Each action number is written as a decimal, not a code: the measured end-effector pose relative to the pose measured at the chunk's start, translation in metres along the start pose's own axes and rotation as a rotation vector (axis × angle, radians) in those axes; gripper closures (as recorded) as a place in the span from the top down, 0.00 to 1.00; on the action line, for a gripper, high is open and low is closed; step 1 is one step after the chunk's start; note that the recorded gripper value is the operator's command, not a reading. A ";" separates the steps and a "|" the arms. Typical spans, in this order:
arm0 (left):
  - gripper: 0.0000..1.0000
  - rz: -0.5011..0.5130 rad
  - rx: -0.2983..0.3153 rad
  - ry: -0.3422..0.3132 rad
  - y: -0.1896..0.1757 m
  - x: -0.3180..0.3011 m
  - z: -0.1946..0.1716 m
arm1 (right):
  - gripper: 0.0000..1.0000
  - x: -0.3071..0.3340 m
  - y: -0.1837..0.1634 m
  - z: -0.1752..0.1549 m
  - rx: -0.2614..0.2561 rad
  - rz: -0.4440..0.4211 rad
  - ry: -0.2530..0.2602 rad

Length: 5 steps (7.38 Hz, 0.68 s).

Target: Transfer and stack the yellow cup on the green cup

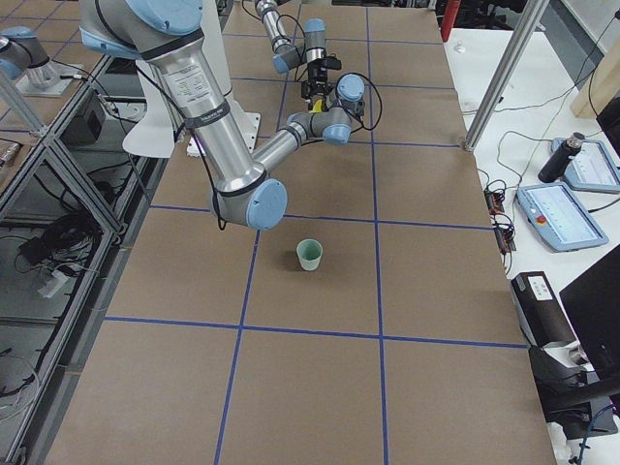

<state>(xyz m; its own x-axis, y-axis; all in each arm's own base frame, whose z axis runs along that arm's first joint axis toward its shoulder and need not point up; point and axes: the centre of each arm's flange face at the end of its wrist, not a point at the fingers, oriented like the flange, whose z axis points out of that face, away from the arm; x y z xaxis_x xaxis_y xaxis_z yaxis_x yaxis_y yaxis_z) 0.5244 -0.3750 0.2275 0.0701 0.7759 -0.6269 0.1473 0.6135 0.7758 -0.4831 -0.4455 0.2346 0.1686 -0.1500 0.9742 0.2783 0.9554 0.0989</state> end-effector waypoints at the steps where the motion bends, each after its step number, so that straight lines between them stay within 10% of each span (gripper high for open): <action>1: 1.00 0.000 0.001 0.002 0.000 0.000 -0.002 | 0.00 0.001 0.000 -0.001 0.002 0.001 0.001; 5: 1.00 0.007 0.007 0.025 0.002 0.004 -0.018 | 0.00 0.021 -0.015 -0.025 0.041 0.035 0.022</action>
<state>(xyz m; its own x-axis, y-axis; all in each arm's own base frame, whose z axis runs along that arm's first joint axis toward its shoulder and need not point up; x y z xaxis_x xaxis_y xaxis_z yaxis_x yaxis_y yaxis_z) 0.5076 -0.3683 0.2283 0.0465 0.7837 -0.6194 0.1541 0.6070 0.7796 -0.4604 -0.4696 0.2485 0.1981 -0.1215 0.9726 0.2333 0.9696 0.0736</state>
